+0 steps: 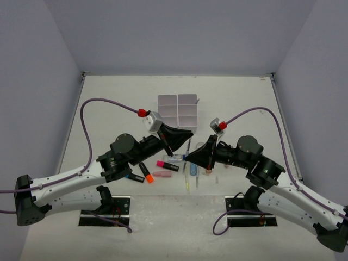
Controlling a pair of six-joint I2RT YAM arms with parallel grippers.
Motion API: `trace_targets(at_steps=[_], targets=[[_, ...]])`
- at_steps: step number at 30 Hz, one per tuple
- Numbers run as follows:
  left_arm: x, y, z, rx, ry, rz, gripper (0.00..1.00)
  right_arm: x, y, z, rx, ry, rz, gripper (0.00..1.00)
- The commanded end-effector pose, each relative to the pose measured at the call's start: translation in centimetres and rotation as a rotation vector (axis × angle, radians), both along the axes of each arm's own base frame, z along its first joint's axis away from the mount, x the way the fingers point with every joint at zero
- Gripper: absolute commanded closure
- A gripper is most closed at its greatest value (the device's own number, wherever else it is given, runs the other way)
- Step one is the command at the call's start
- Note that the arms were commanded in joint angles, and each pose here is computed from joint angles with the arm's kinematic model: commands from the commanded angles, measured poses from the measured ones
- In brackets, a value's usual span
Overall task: Sort the stationery into containers
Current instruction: Close the pen cap on the pen.
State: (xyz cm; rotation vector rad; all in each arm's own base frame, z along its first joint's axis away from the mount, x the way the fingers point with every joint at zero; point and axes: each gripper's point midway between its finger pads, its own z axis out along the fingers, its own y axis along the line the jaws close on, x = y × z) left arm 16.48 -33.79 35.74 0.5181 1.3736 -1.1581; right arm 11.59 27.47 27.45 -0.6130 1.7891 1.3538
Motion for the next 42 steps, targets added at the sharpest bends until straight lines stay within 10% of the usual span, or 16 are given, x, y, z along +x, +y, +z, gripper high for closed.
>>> trace_targets(at_steps=[1, 42], targets=[[0.1, -0.1, 0.4, -0.024, -0.028, 0.003, 1.0, 0.3, -0.2, 2.5, 0.034, -0.049, -0.022, 1.0], [1.3, -0.4, -3.7, -0.041, 0.19, 0.059, 1.0, 2.5, -1.9, 8.0, 0.117, -0.201, -0.181, 1.0]])
